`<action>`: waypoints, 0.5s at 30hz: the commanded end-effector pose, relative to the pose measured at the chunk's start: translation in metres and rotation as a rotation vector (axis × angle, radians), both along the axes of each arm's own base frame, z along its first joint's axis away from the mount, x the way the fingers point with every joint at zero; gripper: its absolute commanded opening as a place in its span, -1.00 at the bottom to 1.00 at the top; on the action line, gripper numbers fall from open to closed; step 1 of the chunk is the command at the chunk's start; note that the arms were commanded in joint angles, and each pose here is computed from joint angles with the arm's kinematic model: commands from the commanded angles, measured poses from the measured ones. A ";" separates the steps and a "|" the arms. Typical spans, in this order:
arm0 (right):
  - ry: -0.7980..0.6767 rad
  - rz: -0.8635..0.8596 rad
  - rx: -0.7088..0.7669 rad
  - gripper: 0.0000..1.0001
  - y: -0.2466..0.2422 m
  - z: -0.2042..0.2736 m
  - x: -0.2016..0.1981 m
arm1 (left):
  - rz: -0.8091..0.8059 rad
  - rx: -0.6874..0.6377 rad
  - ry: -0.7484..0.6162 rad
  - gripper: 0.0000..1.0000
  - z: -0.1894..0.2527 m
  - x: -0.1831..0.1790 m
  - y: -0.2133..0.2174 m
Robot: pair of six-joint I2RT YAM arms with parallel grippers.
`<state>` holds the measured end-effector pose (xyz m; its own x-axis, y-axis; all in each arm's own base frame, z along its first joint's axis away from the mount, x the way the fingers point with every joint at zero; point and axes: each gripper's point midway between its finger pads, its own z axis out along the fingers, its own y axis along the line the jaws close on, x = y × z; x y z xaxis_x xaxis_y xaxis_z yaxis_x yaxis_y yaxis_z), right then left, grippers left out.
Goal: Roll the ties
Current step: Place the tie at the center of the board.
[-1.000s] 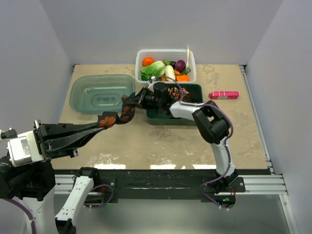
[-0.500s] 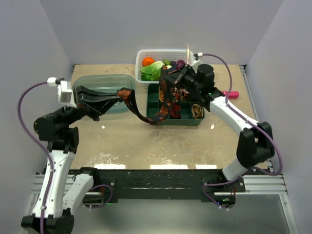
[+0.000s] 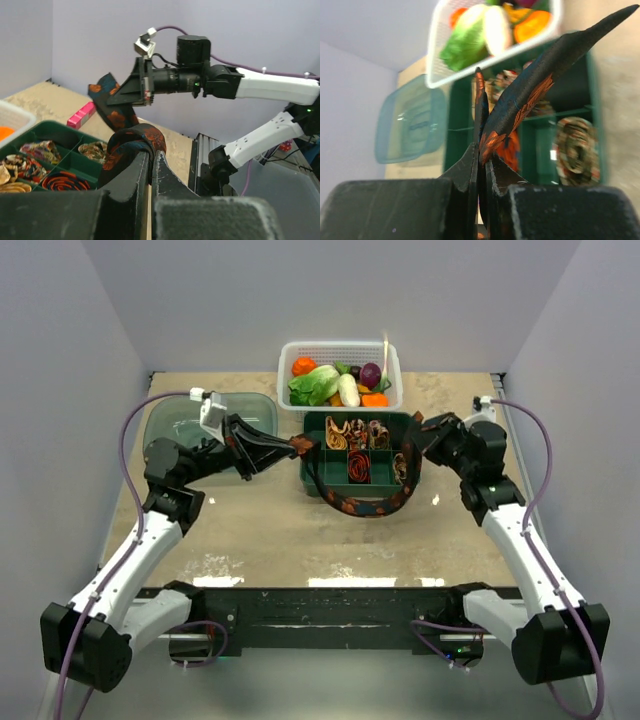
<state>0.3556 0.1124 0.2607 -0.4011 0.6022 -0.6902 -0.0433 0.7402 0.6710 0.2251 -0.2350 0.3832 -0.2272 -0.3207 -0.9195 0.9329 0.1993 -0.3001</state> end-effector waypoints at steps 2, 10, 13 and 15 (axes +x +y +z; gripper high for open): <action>0.125 -0.080 -0.090 -1.00 -0.035 -0.059 -0.027 | 0.036 0.060 0.059 -1.00 -0.045 0.013 -0.008; 0.243 -0.130 -0.130 -1.00 -0.053 -0.105 -0.050 | 0.075 0.202 0.250 -1.00 -0.129 0.020 -0.011; 0.261 -0.127 -0.140 -1.00 -0.055 -0.111 -0.051 | 0.115 0.230 0.300 -1.00 -0.152 0.024 -0.007; 0.243 -0.126 -0.136 -1.00 -0.055 -0.105 -0.048 | 0.141 0.240 0.309 -1.00 -0.157 0.027 -0.004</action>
<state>0.3025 0.0630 0.1447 -0.5223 0.5829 -0.6225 0.2258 0.7984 0.5582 0.2428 -0.2447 0.2389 -0.5042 -0.1645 -0.8478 0.7752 0.3464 -0.5283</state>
